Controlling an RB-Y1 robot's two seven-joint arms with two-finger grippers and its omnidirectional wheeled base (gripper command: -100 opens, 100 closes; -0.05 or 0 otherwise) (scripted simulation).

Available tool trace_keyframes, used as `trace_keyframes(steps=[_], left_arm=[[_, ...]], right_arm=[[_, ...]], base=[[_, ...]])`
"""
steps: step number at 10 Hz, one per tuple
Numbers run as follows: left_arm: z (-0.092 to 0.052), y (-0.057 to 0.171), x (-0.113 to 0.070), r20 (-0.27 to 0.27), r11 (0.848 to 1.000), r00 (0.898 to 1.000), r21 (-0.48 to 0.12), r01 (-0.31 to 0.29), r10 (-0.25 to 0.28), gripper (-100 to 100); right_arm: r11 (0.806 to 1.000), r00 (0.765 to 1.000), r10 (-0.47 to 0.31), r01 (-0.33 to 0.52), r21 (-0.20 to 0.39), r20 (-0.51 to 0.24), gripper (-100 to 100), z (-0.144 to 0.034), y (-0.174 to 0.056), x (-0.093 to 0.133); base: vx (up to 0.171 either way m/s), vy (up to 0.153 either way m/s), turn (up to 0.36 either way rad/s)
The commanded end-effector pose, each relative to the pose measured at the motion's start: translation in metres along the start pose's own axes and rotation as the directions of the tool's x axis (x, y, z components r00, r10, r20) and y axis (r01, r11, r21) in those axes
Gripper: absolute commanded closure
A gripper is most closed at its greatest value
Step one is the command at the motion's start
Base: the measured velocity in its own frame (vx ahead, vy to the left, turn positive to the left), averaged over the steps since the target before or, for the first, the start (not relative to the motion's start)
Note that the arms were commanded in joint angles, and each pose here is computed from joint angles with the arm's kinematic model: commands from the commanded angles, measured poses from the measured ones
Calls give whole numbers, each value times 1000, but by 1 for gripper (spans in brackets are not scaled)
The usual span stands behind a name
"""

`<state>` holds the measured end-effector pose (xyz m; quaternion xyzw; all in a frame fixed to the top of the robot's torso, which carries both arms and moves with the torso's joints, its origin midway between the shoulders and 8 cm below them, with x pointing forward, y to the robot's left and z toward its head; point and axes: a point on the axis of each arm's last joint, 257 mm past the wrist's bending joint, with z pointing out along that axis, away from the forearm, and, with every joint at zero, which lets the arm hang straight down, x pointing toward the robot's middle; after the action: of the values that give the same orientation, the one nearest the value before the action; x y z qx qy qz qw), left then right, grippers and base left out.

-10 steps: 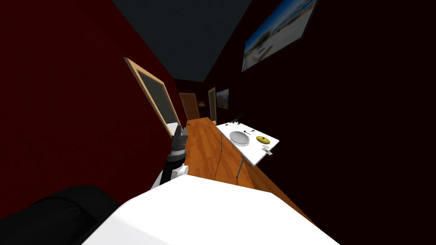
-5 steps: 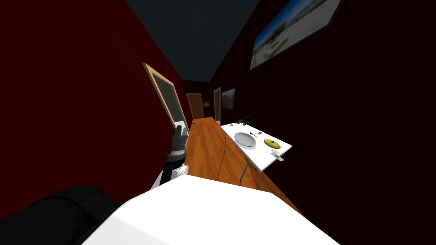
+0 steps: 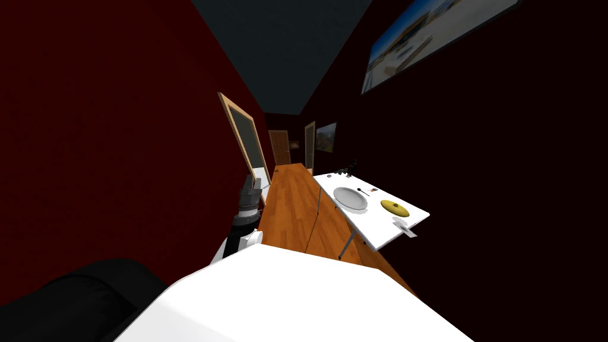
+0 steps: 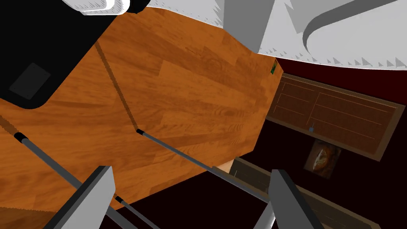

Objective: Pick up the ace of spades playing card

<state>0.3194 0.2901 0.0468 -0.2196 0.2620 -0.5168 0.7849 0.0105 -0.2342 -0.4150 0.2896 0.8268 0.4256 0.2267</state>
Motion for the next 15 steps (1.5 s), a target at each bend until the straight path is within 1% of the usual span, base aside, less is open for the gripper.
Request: trace_keyframes(steps=[1, 2, 3, 4, 5, 6, 7, 8, 9, 10, 11, 12, 13, 14, 15], left_arm=[[0, 0, 0, 0, 1000, 1000, 0, 0, 0, 0], [0, 0, 0, 0, 1000, 1000, 0, 0, 0, 0], [0, 0, 0, 0, 1000, 1000, 0, 0, 0, 0], [0, 0, 0, 0, 1000, 1000, 0, 0, 0, 0], [0, 0, 0, 0, 1000, 1000, 0, 0, 0, 0], [0, 0, 0, 0, 1000, 1000, 0, 0, 0, 0], [0, 0, 0, 0, 1000, 1000, 0, 0, 0, 0], [0, 0, 0, 0, 1000, 1000, 0, 0, 0, 0], [0, 0, 0, 0, 1000, 1000, 0, 0, 0, 0], [0, 0, 0, 0, 1000, 1000, 0, 0, 0, 0], [0, 0, 0, 0, 1000, 1000, 0, 0, 0, 0], [0, 0, 0, 0, 1000, 1000, 0, 0, 0, 0], [0, 0, 0, 0, 1000, 1000, 0, 0, 0, 0], [0, 0, 0, 0, 1000, 1000, 0, 0, 0, 0], [0, 0, 0, 0, 1000, 1000, 0, 0, 0, 0]], right_arm=[[996, 999, 9, -4, 88, -54, -100, -29, -30, 16], [996, 998, 4, 2, 93, -60, -100, -31, -31, 15], [986, 995, 13, 4, 165, -101, -100, -59, -55, 25], [986, 994, 10, 8, 168, -105, -100, -61, -56, 24], [975, 989, 14, 19, 223, -145, -100, -87, -72, 29], [970, 989, 15, 21, 241, -147, -100, -92, -79, 29], [970, 989, 15, 21, 241, -147, -100, -92, -79, 29], [953, 983, 18, 39, 302, -184, -100, -122, -97, 30], [937, 979, 30, 43, 346, -203, -100, -143, -109, 34], [925, 976, 21, 64, 374, -218, -100, -156, -118, 28], [905, 969, 21, 86, 416, -246, -100, -181, -129, 24], [898, 969, 21, 90, 430, -248, -100, -187, -133, 23], [873, 963, 23, 111, 475, -268, -100, -212, -145, 17], [865, 961, 20, 121, 486, -275, -100, -219, -148, 14], [832, 955, 17, 151, 533, -296, -100, -247, -160, 3]], base=[[32, 18, 228], [27, 8, 139], [30, 11, 252], [24, 2, 149], [40, 17, 240], [35, 13, 136], [13, 4, -3], [31, 21, 225], [62, 20, 407], [52, -2, 172], [53, 2, 284], [42, -3, 127], [46, 13, 213], [39, 5, 149], [53, 13, 263]])
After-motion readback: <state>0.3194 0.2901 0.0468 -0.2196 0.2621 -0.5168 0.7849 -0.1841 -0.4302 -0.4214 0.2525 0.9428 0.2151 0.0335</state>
